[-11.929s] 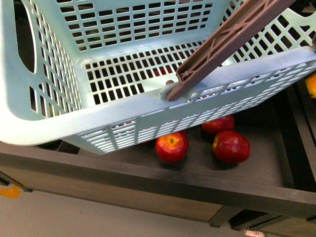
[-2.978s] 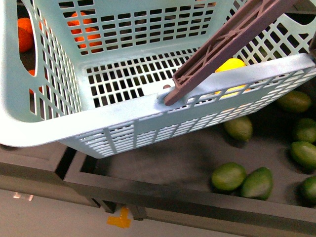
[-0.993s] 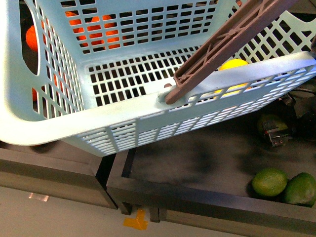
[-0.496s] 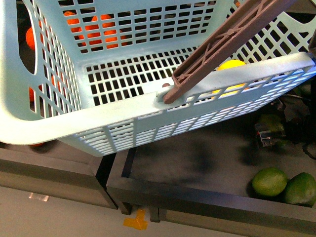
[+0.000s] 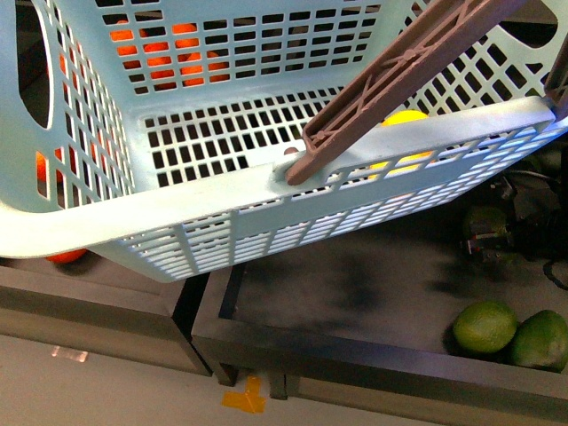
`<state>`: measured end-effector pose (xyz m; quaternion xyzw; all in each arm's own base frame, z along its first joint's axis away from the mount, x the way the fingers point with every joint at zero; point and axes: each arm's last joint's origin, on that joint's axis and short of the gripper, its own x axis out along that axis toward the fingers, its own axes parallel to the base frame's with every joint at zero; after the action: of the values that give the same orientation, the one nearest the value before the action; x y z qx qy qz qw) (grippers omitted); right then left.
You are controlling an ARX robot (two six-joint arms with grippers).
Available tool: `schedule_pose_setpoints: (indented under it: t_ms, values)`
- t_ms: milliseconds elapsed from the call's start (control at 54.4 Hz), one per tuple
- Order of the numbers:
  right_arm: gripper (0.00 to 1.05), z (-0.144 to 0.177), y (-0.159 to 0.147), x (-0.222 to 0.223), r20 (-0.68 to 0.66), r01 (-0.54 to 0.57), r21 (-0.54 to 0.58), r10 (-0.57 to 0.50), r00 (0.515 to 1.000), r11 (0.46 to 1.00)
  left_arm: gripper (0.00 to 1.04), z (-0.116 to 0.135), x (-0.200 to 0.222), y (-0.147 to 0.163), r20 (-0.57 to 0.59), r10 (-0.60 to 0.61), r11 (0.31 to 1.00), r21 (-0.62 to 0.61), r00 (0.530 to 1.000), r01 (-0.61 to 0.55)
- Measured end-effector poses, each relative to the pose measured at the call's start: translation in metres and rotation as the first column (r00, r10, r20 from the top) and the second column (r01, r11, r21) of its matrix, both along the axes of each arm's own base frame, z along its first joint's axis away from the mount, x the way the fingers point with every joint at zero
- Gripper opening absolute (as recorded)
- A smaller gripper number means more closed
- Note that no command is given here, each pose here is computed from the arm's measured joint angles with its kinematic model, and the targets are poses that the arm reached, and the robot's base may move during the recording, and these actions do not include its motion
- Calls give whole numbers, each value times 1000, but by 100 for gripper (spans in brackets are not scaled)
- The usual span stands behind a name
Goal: Pick mango and avocado into basket
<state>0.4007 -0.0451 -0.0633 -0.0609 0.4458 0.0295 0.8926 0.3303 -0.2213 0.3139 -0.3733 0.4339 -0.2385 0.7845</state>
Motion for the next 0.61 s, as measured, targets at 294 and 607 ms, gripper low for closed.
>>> schedule_pose_setpoints:
  t_ms: [294,607]
  values:
    - [62,62,-38,-32,173,122,108,-139,975,987,16,0,0,0,0,-1,1000,-1,1000,1]
    - [62,159,-65,-97,372,180,190,-241,896,965,16,0,0,0,-1,-1,1000,0,1000,1]
